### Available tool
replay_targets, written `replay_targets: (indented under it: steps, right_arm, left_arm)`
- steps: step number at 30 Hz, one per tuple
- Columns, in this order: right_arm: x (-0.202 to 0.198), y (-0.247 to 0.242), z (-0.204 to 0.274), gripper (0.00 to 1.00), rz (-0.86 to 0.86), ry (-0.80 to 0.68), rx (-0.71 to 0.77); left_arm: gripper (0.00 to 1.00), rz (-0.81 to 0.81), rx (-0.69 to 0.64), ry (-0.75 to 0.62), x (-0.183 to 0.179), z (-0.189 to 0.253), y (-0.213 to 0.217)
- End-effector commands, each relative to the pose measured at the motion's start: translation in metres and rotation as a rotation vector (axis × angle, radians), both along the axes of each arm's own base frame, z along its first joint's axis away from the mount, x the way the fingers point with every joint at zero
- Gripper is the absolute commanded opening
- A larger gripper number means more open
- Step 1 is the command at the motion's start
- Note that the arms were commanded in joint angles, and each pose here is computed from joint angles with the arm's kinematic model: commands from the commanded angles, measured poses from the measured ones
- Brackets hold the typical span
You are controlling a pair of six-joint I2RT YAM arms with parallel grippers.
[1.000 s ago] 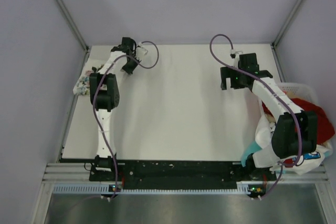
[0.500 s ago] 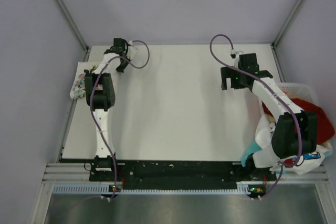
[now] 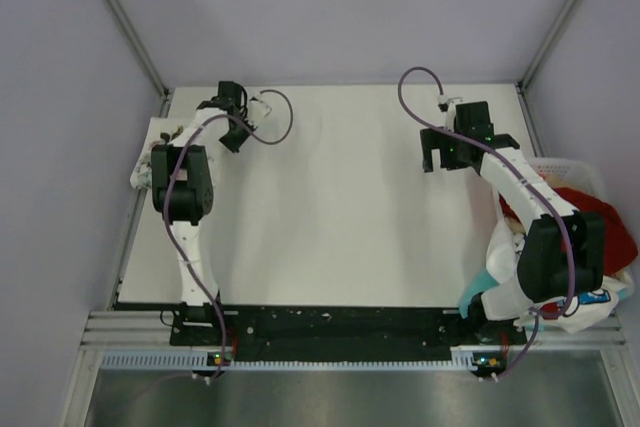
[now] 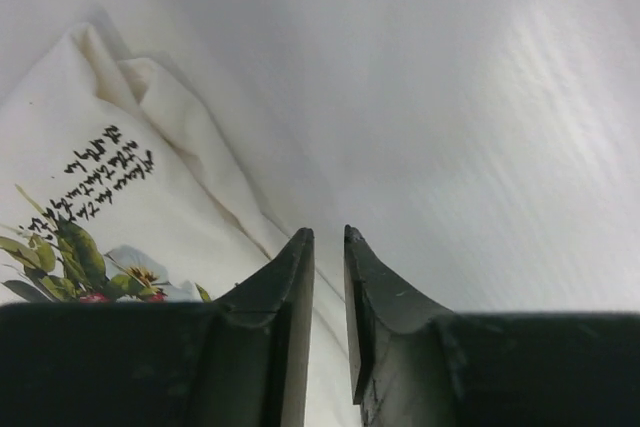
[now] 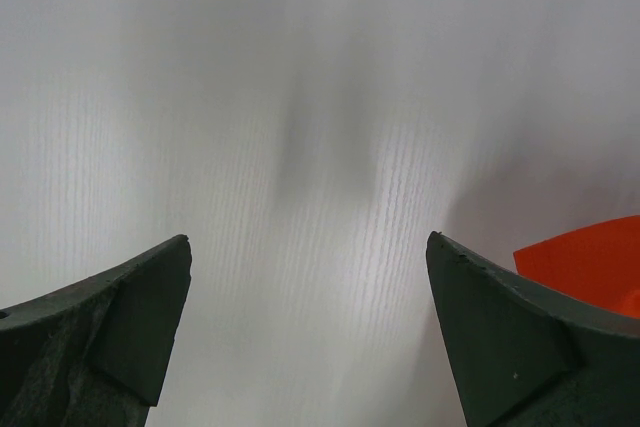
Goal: Fold and stack the t-shirts
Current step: Put the neatly folded tshirt into the corner of the board with the left arm
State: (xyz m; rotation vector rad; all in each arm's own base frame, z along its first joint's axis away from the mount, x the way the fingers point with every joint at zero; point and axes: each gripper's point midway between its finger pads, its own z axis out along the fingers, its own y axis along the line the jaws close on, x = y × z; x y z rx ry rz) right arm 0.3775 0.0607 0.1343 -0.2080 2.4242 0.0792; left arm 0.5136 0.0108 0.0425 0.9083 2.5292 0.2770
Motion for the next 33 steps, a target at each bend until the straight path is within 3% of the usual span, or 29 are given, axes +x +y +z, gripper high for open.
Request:
replay_targets:
  steps: [1,7,9,10,16,20,26,33]
  right_arm:
    - [0.010,-0.001,0.023,0.99,-0.008,-0.080,-0.020]
    - [0.011,-0.001,0.030,0.99,-0.016,-0.109,-0.010]
    - [0.009,-0.003,0.032,0.99,-0.025,-0.124,-0.009]
    - [0.009,-0.003,0.033,0.99,-0.029,-0.134,-0.013]
    - [0.007,0.004,0.044,0.99,-0.070,-0.219,0.080]
    - [-0.003,0.010,0.048,0.99,-0.058,-0.275,0.145]
    - [-0.029,0.008,0.030,0.99,-0.112,-0.343,0.217]
    - [-0.057,-0.011,0.011,0.99,-0.153,-0.550,0.207]
  left_arm:
    - [0.27,-0.097,-0.119,-0.084,-0.021,0.061,-0.045]
    - [0.48,-0.140,-0.299,-0.116,-0.053,0.087,-0.093]
    - [0.77,-0.171,-0.360,-0.104,-0.071,0.088,-0.108]
    - [0.99,-0.185,-0.364,-0.101,-0.079,0.091,-0.113]
    - [0.99,-0.156,-0.369,-0.084,-0.125,0.083,-0.117]
    - [0.99,-0.167,-0.396,-0.168,-0.154,0.080,-0.114]
    - [0.99,-0.176,-0.339,-0.259,-0.193,0.040,-0.093]
    - [0.99,-0.055,-0.335,-0.344,-0.201,0.035,-0.061]
